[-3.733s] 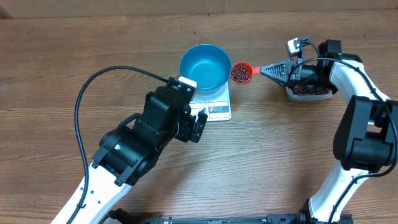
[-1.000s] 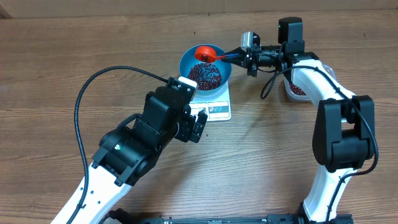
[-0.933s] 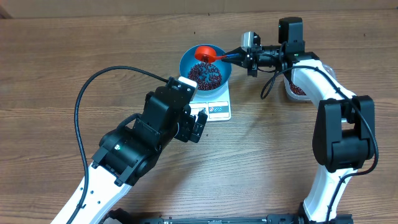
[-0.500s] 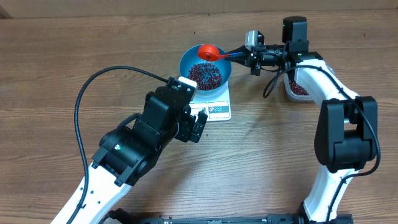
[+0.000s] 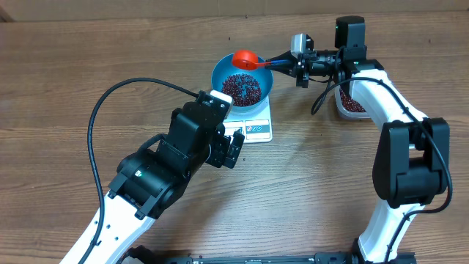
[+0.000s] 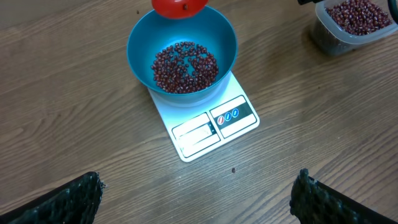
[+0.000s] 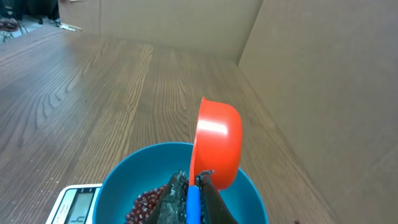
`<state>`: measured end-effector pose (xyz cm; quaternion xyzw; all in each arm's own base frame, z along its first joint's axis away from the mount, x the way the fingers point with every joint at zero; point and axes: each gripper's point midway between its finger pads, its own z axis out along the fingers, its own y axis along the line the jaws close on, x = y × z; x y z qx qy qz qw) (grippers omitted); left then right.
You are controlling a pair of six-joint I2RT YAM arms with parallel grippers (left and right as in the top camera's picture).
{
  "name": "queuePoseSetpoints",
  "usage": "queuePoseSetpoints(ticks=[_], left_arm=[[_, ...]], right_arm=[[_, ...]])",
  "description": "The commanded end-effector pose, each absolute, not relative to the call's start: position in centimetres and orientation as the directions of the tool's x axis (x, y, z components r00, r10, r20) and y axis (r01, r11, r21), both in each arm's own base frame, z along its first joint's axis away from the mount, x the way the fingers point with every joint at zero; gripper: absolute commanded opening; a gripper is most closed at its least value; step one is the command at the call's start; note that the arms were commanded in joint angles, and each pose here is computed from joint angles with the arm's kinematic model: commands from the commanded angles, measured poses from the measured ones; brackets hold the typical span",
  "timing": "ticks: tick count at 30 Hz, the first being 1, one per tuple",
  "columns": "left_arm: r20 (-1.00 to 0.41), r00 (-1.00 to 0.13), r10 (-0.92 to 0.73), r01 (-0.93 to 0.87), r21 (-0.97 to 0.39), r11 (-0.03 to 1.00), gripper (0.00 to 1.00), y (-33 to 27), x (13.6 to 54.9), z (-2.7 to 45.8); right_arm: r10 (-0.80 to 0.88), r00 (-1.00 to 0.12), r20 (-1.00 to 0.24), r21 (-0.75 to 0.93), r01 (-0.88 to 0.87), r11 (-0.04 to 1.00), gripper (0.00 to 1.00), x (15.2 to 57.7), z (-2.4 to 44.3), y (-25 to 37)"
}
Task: Scoop item into bowl and weigh 150g on scale
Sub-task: 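Tilt the scoop to pour beans into the blue bowl, then move the empty scoop back right to the bean tub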
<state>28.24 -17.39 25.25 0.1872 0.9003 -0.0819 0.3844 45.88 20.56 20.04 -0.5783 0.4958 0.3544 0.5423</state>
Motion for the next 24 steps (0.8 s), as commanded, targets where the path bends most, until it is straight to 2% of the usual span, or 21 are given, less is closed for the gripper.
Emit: queuePoseSetpoints(ticks=[1, 10, 13, 17, 18, 21, 24], left_arm=[[-0.735, -0.628, 0.257, 0.387, -0.008, 0.922, 0.99, -17.0, 28.2, 25.8], [-0.735, -0.628, 0.257, 0.387, -0.008, 0.922, 0.99, -17.0, 28.2, 25.8], [-0.735, -0.628, 0.257, 0.387, -0.008, 0.922, 1.0, -17.0, 28.2, 25.8], [-0.735, -0.628, 0.257, 0.387, -0.008, 0.922, 0.99, -17.0, 28.2, 25.8], [-0.735, -0.628, 0.257, 0.387, -0.008, 0.922, 1.0, -17.0, 28.2, 25.8], [-0.735, -0.628, 0.257, 0.387, -0.008, 0.922, 0.99, -17.0, 28.2, 25.8], [-0.735, -0.628, 0.257, 0.387, -0.008, 0.922, 1.0, -17.0, 28.2, 25.8]], right_arm=[[-0.208, 0.292, -0.933, -0.317, -0.943, 0.1, 0.04, 45.6, 22.3, 20.3], [-0.252, 0.233, -0.939, -0.27, -0.955, 0.125, 0.04, 45.7, 21.3, 20.0], [-0.248, 0.156, -0.956, -0.194, -0.972, 0.136, 0.04, 45.4, 21.1, 20.0], [-0.224, -0.066, -0.972, 0.024, -0.982, 0.186, 0.04, 45.1, 20.7, 19.6], [-0.204, -0.185, -0.961, 0.139, -0.966, 0.218, 0.04, 45.1, 20.4, 19.0], [-0.132, -0.386, -0.913, 0.343, -0.902, 0.264, 0.04, 45.4, 20.9, 17.9], [-0.045, -0.528, -0.848, 0.501, -0.826, 0.258, 0.04, 45.4, 22.3, 16.6]])
